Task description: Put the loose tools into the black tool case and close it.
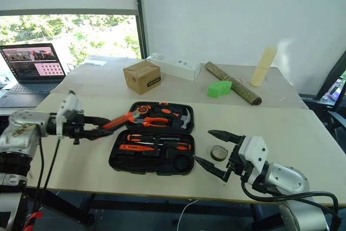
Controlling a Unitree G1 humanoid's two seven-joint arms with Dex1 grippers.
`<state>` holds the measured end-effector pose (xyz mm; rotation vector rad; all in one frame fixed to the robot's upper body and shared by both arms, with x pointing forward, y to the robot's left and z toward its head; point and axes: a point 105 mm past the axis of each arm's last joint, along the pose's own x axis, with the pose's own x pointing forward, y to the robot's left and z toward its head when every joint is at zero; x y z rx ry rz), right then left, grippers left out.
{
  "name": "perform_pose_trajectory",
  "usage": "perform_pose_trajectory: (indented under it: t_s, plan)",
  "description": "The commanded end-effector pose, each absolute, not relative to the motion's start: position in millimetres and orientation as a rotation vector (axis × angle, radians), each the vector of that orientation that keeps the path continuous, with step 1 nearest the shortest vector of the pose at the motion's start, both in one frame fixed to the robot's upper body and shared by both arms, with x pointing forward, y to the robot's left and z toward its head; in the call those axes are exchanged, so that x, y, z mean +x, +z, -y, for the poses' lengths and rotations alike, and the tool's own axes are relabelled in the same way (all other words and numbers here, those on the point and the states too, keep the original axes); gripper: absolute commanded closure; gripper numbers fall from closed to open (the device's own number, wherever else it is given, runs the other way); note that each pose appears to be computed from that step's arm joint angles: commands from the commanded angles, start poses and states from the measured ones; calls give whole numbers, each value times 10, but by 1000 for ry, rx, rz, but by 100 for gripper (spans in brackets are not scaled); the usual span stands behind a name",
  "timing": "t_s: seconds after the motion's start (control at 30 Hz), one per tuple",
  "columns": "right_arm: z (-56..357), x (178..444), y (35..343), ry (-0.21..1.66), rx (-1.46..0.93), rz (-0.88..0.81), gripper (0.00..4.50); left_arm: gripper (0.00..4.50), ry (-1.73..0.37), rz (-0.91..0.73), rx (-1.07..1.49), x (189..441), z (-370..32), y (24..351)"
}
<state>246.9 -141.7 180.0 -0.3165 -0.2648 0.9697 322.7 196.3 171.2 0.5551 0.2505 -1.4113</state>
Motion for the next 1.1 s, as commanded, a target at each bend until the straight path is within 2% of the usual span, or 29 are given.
perform_pose_trajectory:
  t_s: [0.03, 0.2, 0.33, 0.67, 0.8, 0.83, 0.93, 1.1]
  plan:
    - [1415, 2448, 1908, 967, -331, 305, 0, 282, -1542, -240, 685, 3150, -1611, 1625]
    - [1388, 2433, 1925, 961, -329, 311, 0, 282, -1579, -263, 754, 3064, -1401, 1351]
    - [1397, 2433, 1941, 949, -332, 314, 0, 282, -1565, -316, 819, 3078, -1424, 1244]
    - [1391, 2423, 1937, 935, -329, 318, 0, 282, -1528, -402, 862, 3114, -1506, 1174]
    - [1384, 2444, 1937, 935, -326, 321, 0, 282, -1551, -414, 787, 3075, -1448, 1202]
    - [1384, 2449, 1936, 936, -325, 321, 0, 201, -1546, -372, 762, 3088, -1392, 1248]
    - [1379, 2454, 1932, 938, -324, 321, 0, 110, -1543, -277, 719, 3110, -1296, 1375]
    - [1371, 2457, 1925, 945, -322, 320, 0, 103, -1574, -151, 595, 3085, -1265, 1684]
